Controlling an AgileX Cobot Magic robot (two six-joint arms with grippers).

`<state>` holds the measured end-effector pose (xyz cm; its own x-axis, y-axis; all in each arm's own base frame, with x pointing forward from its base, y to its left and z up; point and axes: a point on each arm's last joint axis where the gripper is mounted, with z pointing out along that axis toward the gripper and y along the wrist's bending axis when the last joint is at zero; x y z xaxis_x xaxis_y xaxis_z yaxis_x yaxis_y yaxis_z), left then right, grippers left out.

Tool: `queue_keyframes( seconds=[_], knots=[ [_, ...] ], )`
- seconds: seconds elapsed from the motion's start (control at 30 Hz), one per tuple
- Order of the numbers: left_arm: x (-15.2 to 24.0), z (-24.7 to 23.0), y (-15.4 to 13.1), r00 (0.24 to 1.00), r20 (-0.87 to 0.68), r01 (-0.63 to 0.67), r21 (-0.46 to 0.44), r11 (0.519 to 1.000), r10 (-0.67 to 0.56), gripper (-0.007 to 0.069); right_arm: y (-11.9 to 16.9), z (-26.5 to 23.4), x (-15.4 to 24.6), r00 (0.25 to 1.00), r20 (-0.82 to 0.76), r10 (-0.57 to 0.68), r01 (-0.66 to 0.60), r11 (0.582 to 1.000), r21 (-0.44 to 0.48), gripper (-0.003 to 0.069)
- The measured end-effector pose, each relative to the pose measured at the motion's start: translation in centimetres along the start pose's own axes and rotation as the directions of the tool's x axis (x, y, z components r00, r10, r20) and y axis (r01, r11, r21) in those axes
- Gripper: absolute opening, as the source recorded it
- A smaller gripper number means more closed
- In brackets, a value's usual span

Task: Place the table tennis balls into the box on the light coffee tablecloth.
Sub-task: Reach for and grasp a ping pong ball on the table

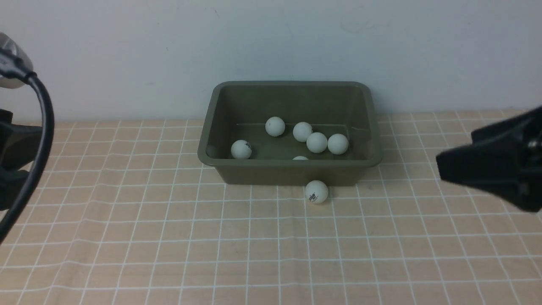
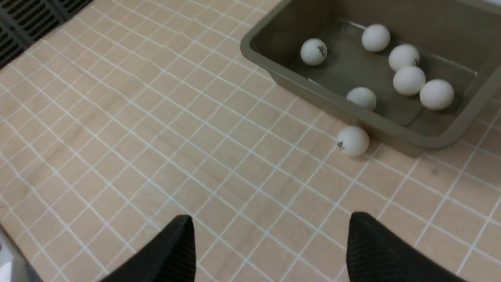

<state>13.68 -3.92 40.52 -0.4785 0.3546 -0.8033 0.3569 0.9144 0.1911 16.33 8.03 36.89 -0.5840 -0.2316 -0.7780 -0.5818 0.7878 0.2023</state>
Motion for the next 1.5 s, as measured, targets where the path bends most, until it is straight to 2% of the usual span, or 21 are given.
queue_keyframes(
  seconds=[0.23, 0.4, 0.6, 0.73, 0.9, 1.0, 1.23, 1.4, 1.5],
  knots=[
    [-0.1, 0.0, 0.0, 1.0, 0.011, 0.001, -0.001, 1.0, -0.001, 0.0266, -2.0, 3.6, 3.5, 0.999, -0.023, -0.025, 0.026, 0.998, 0.063, 0.047],
    [-0.1, 0.0, 0.0, 1.0, 0.016, 0.011, -0.002, 1.0, -0.011, 0.0266, -2.9, 5.4, 4.0, 0.997, -0.017, -0.073, 0.074, 0.994, 0.077, 0.047],
    [-0.2, 0.0, 0.0, 1.0, 0.017, 0.021, -0.002, 1.0, -0.02, 0.0266, -4.4, 9.2, 4.0, 0.989, -0.045, -0.14, 0.142, 0.989, 0.046, 0.0454],
    [-0.2, 0.0, 0.0, 1.0, 0.017, 0.025, -0.002, 1.0, -0.025, 0.0266, -5.1, 12.0, 4.6, 0.99, -0.083, -0.115, 0.115, 0.993, 0.002, 0.0425],
    [-0.2, 0.0, 0.0, 1.0, 0.017, 0.025, -0.002, 1.0, -0.025, 0.0266, -3.5, 15.3, 5.3, 0.983, -0.103, -0.154, 0.145, 0.986, -0.088, 0.0394],
    [-0.2, 0.0, 0.0, 1.0, 0.017, 0.025, -0.002, 1.0, -0.025, 0.0266, -2.3, 16.5, 5.5, 0.977, -0.099, -0.191, 0.18, 0.978, -0.109, 0.0384],
    [-0.1, 0.0, 0.0, 1.0, 0.015, 0.024, -0.004, 1.0, -0.024, 0.0266, -2.4, 17.1, 5.1, 0.98, -0.061, -0.192, 0.191, 0.981, -0.017, 0.0353],
    [-0.1, 0.0, 0.0, 1.0, 0.013, 0.024, -0.005, 1.0, -0.024, 0.0266, -2.6, 17.2, 5.0, 0.975, -0.048, -0.219, 0.219, 0.976, 0.004, 0.0326],
    [-0.1, 0.0, 0.0, 1.0, 0.012, 0.024, -0.004, 1.0, -0.024, 0.0266, -3.4, 17.2, 4.5, 0.992, -0.004, -0.124, 0.124, 0.987, 0.1, 0.031]
  ],
)
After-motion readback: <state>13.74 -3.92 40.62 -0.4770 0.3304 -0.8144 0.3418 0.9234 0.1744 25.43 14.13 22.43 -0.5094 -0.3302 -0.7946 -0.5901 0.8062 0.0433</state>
